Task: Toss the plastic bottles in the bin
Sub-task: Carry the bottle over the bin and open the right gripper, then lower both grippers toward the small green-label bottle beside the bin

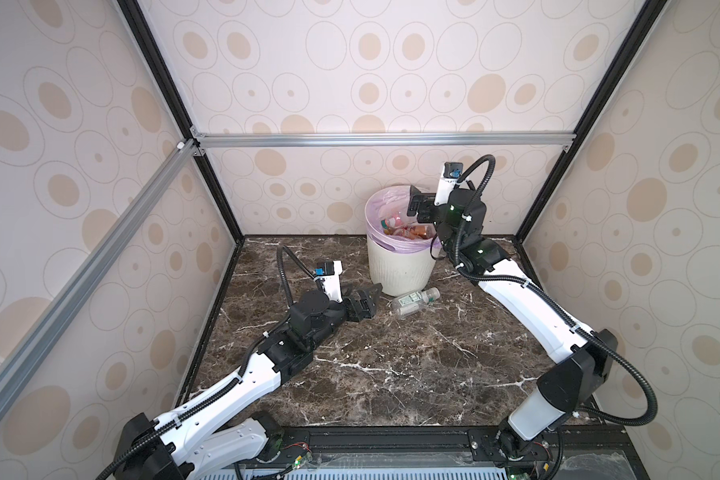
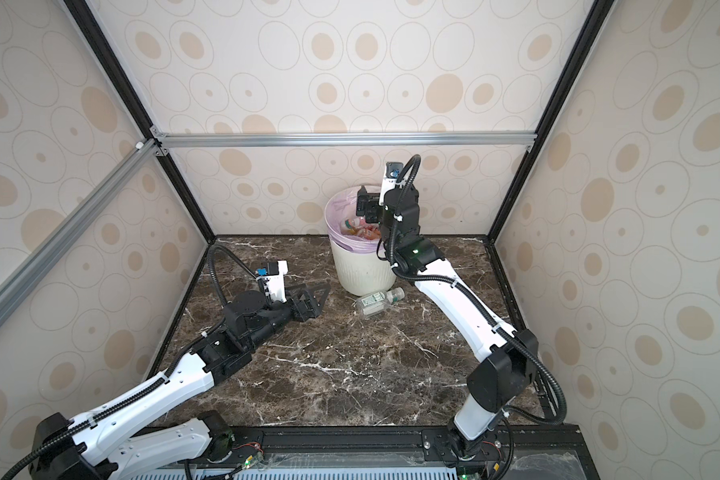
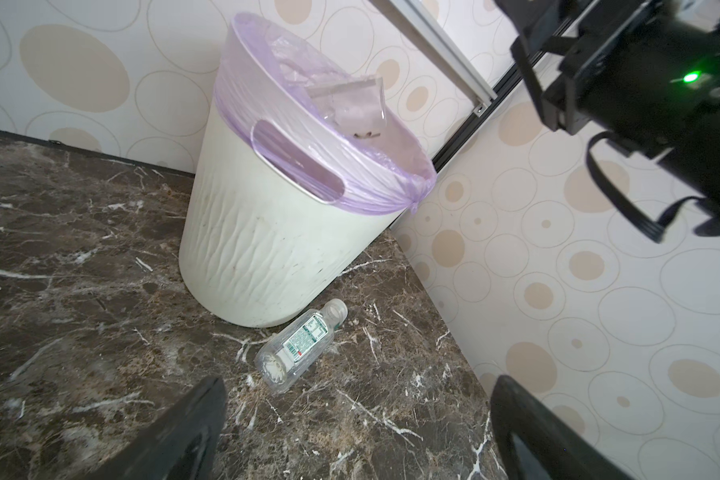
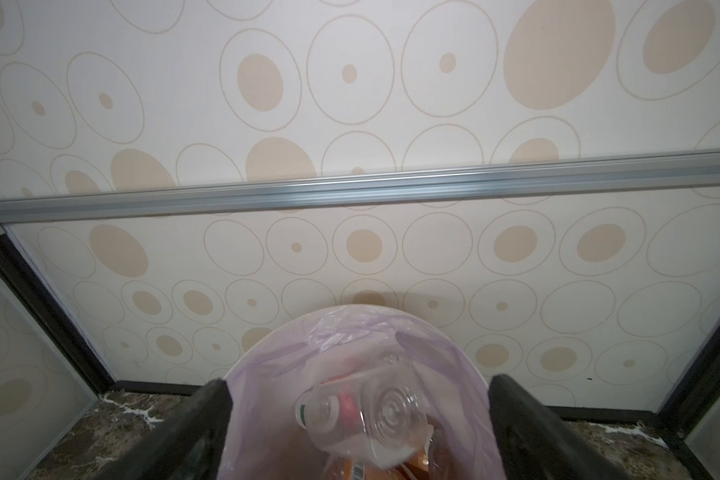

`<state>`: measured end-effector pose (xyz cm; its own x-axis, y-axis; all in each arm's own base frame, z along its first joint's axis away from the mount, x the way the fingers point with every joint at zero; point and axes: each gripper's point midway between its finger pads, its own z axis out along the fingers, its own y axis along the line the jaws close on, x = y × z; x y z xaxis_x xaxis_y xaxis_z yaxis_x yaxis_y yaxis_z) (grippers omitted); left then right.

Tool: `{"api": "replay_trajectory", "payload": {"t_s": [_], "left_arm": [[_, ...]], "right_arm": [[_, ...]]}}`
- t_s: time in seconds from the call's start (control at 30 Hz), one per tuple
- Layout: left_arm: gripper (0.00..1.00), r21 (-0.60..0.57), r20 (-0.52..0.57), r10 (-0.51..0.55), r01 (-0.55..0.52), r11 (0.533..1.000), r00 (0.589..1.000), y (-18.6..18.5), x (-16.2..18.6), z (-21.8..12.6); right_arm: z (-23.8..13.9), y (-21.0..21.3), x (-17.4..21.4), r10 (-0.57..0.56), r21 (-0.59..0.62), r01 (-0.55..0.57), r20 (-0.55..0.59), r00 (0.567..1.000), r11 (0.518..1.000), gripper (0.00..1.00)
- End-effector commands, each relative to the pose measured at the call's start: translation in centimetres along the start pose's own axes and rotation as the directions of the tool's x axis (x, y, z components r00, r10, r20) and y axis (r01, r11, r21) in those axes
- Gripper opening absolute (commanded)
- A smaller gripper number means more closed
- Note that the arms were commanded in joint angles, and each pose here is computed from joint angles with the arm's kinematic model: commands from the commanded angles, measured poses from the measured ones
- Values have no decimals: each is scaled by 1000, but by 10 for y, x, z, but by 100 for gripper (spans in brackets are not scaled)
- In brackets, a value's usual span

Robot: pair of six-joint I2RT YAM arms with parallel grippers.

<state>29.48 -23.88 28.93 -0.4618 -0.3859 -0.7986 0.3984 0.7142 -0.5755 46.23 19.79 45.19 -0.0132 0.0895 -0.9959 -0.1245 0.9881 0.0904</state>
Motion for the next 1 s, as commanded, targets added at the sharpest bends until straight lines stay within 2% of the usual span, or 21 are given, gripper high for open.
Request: {"api": "replay_trajectory", "payload": {"t_s": [0.0, 0.23, 0.47, 0.77, 0.97], "left_arm": [[99, 0, 9, 17, -17, 1000, 1000, -5, -11, 0], [99, -17, -22, 8, -8, 1000, 1000, 6, 5, 8], [99, -47, -105, -14, 9, 999, 994, 22, 39, 29], [99, -126, -233, 41, -72, 989, 972, 45, 94, 66], [99, -102, -256, 94, -124, 987, 962, 45, 125, 100]], "right_arm": [[-27, -10, -12, 4, -8, -4, 15, 1000, 1000, 99], [-71, -43, 12, -6, 32, 7, -27, 1000, 999, 99], [-103, -84, 70, 25, 148, -2, -153, 988, 989, 99], [-140, -110, 192, 152, 208, -82, -348, 925, 975, 99], [-149, -124, 237, 208, 226, -117, -432, 878, 967, 100]]}}
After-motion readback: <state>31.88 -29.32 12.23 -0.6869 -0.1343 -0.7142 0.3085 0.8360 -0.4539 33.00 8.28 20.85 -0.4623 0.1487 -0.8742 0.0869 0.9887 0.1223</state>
